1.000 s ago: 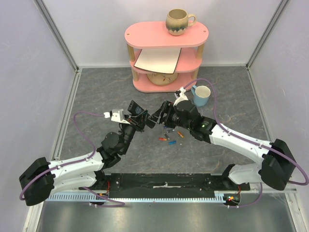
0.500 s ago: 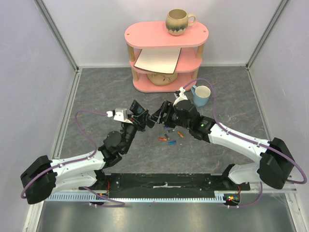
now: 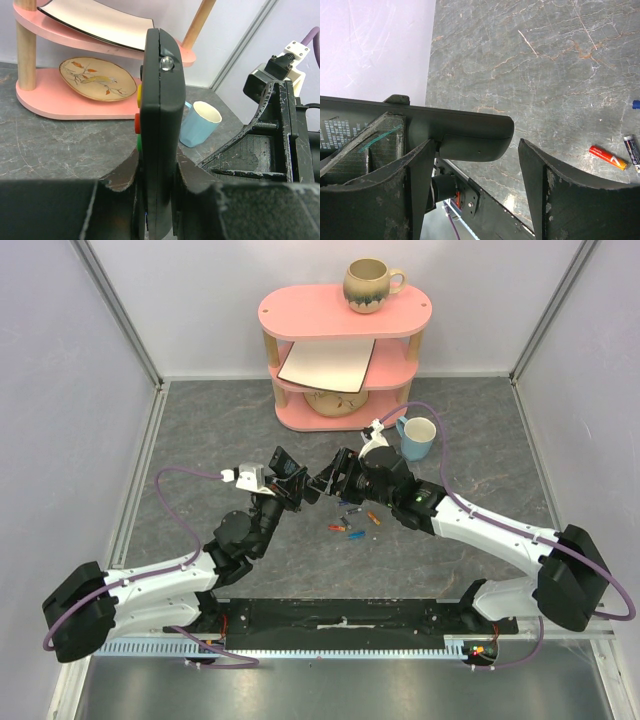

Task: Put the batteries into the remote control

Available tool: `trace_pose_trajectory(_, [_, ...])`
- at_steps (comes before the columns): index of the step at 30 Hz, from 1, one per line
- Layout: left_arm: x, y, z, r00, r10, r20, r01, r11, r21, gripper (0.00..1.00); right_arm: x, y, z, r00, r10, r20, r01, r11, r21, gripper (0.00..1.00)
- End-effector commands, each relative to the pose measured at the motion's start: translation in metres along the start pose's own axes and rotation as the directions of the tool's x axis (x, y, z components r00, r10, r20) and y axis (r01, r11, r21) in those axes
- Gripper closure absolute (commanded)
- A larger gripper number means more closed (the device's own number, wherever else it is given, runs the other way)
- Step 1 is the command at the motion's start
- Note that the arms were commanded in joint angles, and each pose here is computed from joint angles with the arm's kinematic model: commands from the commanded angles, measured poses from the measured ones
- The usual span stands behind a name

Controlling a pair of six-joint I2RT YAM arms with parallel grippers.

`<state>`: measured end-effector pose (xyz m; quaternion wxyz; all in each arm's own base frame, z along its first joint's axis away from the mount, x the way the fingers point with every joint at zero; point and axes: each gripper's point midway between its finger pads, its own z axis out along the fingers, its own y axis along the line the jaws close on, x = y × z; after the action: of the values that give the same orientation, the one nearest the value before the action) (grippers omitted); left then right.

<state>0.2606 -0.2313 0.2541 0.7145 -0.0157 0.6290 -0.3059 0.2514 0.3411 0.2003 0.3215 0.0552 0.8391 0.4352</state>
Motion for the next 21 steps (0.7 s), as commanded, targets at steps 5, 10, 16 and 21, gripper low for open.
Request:
trace_pose_trajectory(5, [-0.103,-0.050,0.001,0.938,-0.227,0.264,0.183,0.967,0.179,0.98,0.027,-0.034,-0.002,0.996,-0.023,-0.086,0.032,0.995,0.096,0.26])
trace_pose_trajectory(10, [-0.100,-0.042,0.002,0.939,-0.217,0.267,0.182,0.972,0.149,0.98,0.026,-0.031,-0.006,0.996,-0.028,-0.083,0.035,0.995,0.088,0.26])
trace_pose_trajectory(16, [-0.098,-0.032,0.002,0.940,-0.206,0.274,0.180,0.977,0.117,0.98,0.026,-0.033,-0.010,0.996,-0.028,-0.081,0.035,0.995,0.090,0.26])
trace_pose_trajectory(21, [-0.102,-0.024,0.002,0.938,-0.196,0.287,0.175,0.980,0.095,0.98,0.025,-0.034,-0.015,0.997,-0.028,-0.072,0.035,0.995,0.091,0.26])
